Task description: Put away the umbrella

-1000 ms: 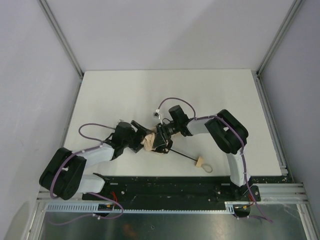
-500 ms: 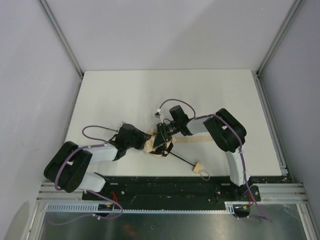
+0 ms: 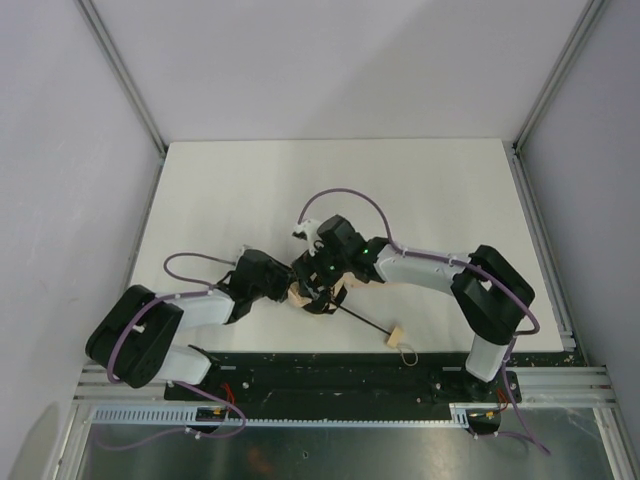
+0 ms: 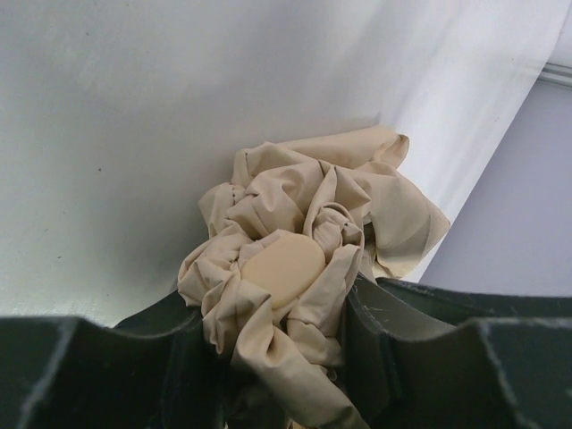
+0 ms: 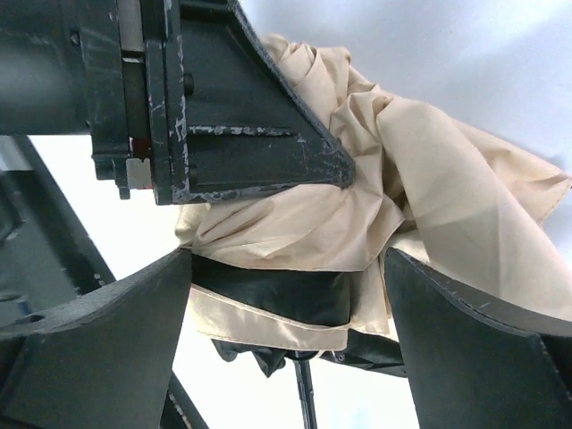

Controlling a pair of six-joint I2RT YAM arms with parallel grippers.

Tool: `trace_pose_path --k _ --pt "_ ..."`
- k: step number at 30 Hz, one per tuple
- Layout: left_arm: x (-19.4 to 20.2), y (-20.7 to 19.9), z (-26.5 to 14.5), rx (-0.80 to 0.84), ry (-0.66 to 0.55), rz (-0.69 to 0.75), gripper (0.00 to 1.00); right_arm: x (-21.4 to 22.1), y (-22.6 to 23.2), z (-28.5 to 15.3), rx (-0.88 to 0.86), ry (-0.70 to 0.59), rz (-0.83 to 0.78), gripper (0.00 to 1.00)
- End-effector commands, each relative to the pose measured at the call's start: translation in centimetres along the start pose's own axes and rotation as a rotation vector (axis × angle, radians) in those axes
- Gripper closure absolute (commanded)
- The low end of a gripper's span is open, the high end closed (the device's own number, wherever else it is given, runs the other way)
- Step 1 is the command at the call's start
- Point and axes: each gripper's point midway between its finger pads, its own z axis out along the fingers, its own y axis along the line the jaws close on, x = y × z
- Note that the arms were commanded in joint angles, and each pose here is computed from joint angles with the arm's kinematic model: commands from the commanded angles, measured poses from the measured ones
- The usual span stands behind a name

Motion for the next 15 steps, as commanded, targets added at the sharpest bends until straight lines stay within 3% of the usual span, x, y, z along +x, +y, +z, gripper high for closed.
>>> trace_pose_path --k 1,7,15 --pt "0.3 3.1 -0.2 -0.104 -0.004 0.019 1.00 0.3 -0.8 0.6 0.195 0.016 -0.129 0.11" --pt "0.9 4.0 -0.1 -0.172 0.028 -0.034 1.00 3.3 -0.2 3.7 0.295 0.096 -0.214 0.26" --pt "1.5 4.2 -0.2 -0.226 0.079 -0.084 1.00 9.6 -2.0 5.7 0.370 0.295 -0.301 0.25"
